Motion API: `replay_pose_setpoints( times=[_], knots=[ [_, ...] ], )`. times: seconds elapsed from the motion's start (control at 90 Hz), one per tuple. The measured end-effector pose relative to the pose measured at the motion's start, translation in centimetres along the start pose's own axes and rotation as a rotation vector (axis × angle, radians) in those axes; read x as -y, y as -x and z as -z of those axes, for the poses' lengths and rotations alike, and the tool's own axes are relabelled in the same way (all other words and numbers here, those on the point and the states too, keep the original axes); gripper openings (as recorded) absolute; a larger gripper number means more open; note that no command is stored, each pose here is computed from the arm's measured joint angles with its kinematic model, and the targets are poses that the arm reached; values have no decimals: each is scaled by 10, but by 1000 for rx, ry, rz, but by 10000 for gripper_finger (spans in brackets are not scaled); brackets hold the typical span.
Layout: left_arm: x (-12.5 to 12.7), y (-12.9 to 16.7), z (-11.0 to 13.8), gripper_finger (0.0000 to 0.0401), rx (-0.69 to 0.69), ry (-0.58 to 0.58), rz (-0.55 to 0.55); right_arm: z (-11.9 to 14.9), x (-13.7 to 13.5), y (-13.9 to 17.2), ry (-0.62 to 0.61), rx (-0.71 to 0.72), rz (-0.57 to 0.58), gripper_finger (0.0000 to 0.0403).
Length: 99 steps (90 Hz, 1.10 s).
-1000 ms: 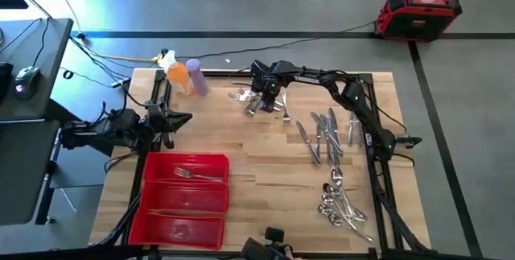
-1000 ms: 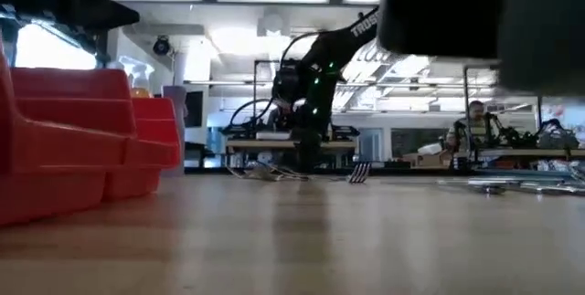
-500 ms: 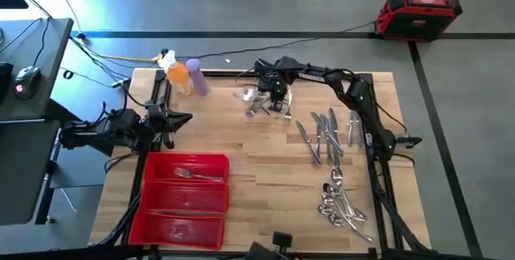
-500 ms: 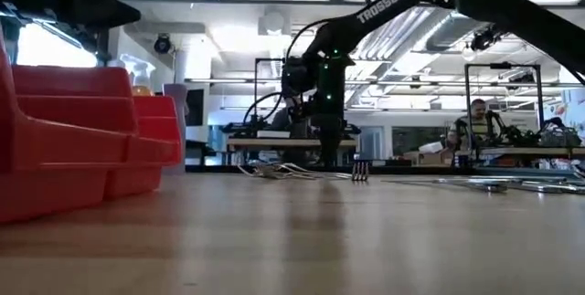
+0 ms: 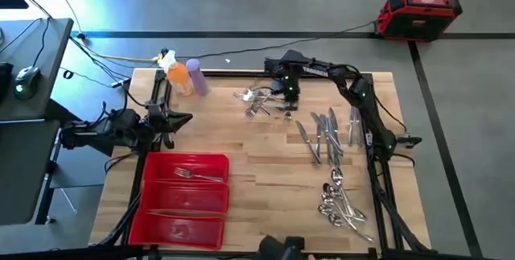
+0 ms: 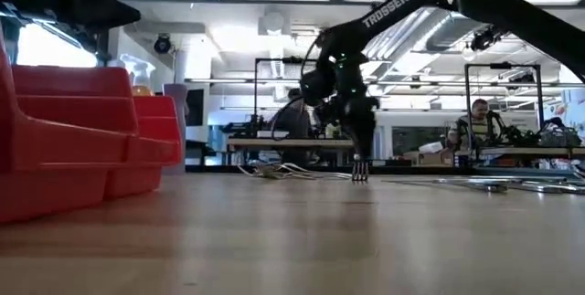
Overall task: Sort silverware
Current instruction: Put the silver fork in the top red bin
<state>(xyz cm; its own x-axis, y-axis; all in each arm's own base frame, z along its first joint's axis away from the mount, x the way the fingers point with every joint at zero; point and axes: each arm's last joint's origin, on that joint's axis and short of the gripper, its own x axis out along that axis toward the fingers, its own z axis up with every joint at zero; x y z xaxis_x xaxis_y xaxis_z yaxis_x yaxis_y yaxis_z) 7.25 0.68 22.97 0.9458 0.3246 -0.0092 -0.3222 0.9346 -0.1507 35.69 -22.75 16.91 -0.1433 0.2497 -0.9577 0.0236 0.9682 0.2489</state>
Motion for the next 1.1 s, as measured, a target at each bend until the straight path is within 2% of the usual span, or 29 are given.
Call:
replay_pose_setpoints(
  times=[0.122, 0.3, 0.433, 0.611, 0.833, 1.1],
  knots=[
    [0, 0, 0, 0, -2, -1, 0, 3, -6, -5, 100, -50, -47, 50],
    [0, 0, 0, 0, -3, -2, -1, -6, -22, -9, 212, -153, 76, 68],
    [0, 0, 0, 0, -2, -2, -11, -12, -26, -10, 245, -142, 108, 69],
    [0, 0, 0, 0, -1, -1, -14, -16, -30, -11, 606, -222, 160, 69],
    [-1, 0, 1, 0, -6, -4, -15, -17, -28, -18, 811, -243, 158, 69],
    [-1, 0, 3, 0, -26, -12, -20, -25, -34, -21, 873, -234, 203, 69]
  ],
)
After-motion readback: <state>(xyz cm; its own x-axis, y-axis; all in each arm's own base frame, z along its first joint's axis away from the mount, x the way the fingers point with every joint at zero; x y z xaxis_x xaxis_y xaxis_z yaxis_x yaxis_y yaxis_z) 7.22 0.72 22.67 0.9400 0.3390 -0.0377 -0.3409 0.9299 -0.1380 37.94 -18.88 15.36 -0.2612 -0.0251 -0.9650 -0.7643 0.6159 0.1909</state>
